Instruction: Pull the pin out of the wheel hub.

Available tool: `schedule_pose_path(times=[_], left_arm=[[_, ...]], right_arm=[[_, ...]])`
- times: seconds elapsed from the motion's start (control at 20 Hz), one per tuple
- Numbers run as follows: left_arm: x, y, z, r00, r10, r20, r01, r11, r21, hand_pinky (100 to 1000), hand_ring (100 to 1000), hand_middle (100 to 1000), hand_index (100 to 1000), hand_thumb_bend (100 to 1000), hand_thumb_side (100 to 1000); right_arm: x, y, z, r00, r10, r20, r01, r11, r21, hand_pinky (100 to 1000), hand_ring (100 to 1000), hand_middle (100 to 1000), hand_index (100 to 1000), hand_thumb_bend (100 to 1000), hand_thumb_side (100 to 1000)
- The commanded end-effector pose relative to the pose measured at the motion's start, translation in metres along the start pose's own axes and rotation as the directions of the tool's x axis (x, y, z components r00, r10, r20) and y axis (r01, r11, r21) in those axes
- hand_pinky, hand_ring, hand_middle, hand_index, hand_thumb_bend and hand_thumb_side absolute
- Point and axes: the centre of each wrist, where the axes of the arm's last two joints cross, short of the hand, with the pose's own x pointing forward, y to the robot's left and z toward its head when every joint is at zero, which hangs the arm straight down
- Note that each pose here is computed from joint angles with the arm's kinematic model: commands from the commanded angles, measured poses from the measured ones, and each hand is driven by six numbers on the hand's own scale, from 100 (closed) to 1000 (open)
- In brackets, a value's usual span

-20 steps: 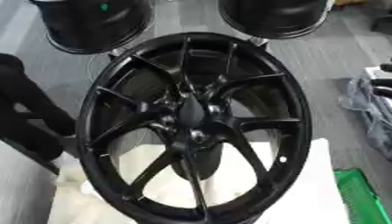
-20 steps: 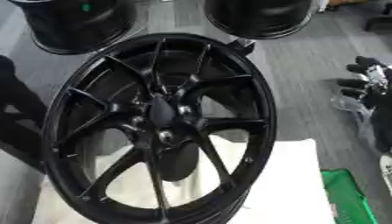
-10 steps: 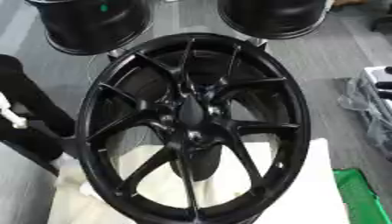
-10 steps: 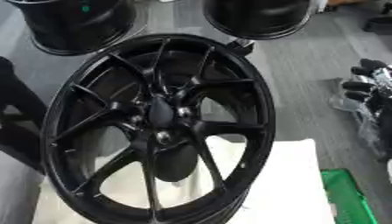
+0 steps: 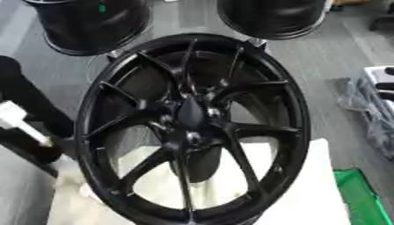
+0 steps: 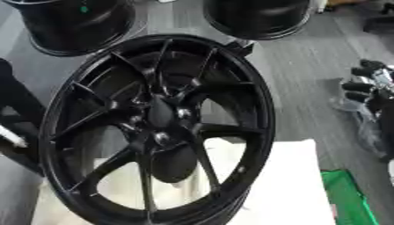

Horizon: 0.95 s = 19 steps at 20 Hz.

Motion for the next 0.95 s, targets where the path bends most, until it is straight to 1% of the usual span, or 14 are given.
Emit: schedule_pose_path(times=[0.05, 0.15, 0.25, 0.3, 0.4, 0.45, 0.5, 0.55, 0.6, 0.65, 0.7, 0.75, 0.85, 0.95], left_arm=[[0.008, 0.019, 0.003, 0.999, -0.038, 0.02, 0.037, 0.998, 0.046, 814, 818, 805, 938, 460, 766], [0.009, 0.02, 0.004, 0.999, -0.035, 0.027, 0.033, 0.998, 0.054, 809, 814, 801, 933, 387, 735], [0.014, 0.023, 0.006, 0.999, -0.013, 0.047, 0.009, 0.996, 0.087, 788, 798, 785, 925, 173, 672], [0.019, 0.026, 0.007, 0.997, 0.005, 0.071, -0.013, 0.993, 0.114, 750, 769, 767, 927, 100, 668], [0.034, 0.037, 0.011, 0.986, 0.049, 0.157, -0.079, 0.979, 0.189, 688, 716, 735, 925, 100, 706], [0.042, 0.042, 0.014, 0.976, 0.074, 0.206, -0.121, 0.966, 0.226, 672, 702, 723, 913, 100, 755], [0.05, 0.046, 0.016, 0.962, 0.104, 0.252, -0.17, 0.951, 0.258, 667, 698, 719, 909, 100, 762], [0.057, 0.041, 0.016, 0.93, 0.184, 0.319, -0.28, 0.916, 0.287, 665, 704, 731, 902, 100, 833], [0.065, 0.033, 0.014, 0.878, 0.272, 0.394, -0.404, 0.863, 0.304, 672, 715, 745, 904, 100, 849], [0.074, 0.024, 0.013, 0.82, 0.342, 0.458, -0.505, 0.809, 0.301, 690, 745, 788, 922, 102, 911], [0.086, 0.014, 0.012, 0.753, 0.404, 0.52, -0.593, 0.759, 0.27, 689, 744, 787, 916, 123, 920], [0.098, 0.006, 0.012, 0.694, 0.448, 0.563, -0.654, 0.72, 0.233, 687, 742, 784, 913, 129, 916], [0.116, -0.006, 0.009, 0.592, 0.523, 0.613, -0.742, 0.65, 0.163, 679, 730, 769, 901, 145, 905], [0.128, -0.016, 0.006, 0.516, 0.586, 0.625, -0.8, 0.59, 0.108, 673, 719, 754, 891, 130, 882]], right_arm=[[0.009, -0.004, -0.003, 0.999, 0.02, 0.029, -0.02, 1.0, 0.009, 778, 740, 799, 870, 100, 808], [0.009, -0.004, -0.004, 0.999, 0.02, 0.028, -0.02, 1.0, 0.011, 778, 740, 799, 870, 100, 809], [0.009, -0.004, -0.003, 0.999, 0.021, 0.027, -0.021, 1.0, 0.01, 778, 740, 799, 870, 100, 809], [0.008, -0.005, -0.003, 0.999, 0.021, 0.026, -0.022, 1.0, 0.009, 778, 740, 799, 870, 100, 809], [0.008, -0.005, -0.002, 0.999, 0.022, 0.023, -0.022, 1.0, 0.006, 778, 740, 798, 870, 100, 809], [0.007, -0.005, -0.002, 1.0, 0.022, 0.022, -0.022, 1.0, 0.006, 778, 740, 798, 870, 100, 808], [0.007, -0.005, -0.002, 1.0, 0.021, 0.022, -0.021, 1.0, 0.005, 778, 740, 798, 870, 100, 808], [0.007, -0.004, -0.002, 1.0, 0.019, 0.024, -0.019, 1.0, 0.005, 777, 740, 797, 869, 100, 807], [0.008, -0.004, -0.002, 1.0, 0.016, 0.026, -0.016, 1.0, 0.006, 777, 739, 797, 869, 100, 806], [0.008, -0.003, -0.003, 1.0, 0.013, 0.029, -0.013, 1.0, 0.006, 777, 739, 797, 869, 100, 802], [0.009, -0.002, -0.003, 0.999, 0.006, 0.033, -0.006, 1.0, 0.004, 777, 739, 797, 869, 100, 800], [0.01, -0.002, -0.004, 0.999, 0.0, 0.036, 0.0, 1.0, 0.0, 777, 739, 797, 869, 100, 799], [0.012, -0.001, -0.004, 0.999, -0.013, 0.043, 0.014, 1.0, -0.007, 777, 739, 797, 869, 100, 794], [0.013, 0.0, -0.005, 0.999, -0.023, 0.048, 0.024, 1.0, -0.008, 777, 739, 797, 869, 100, 792]])
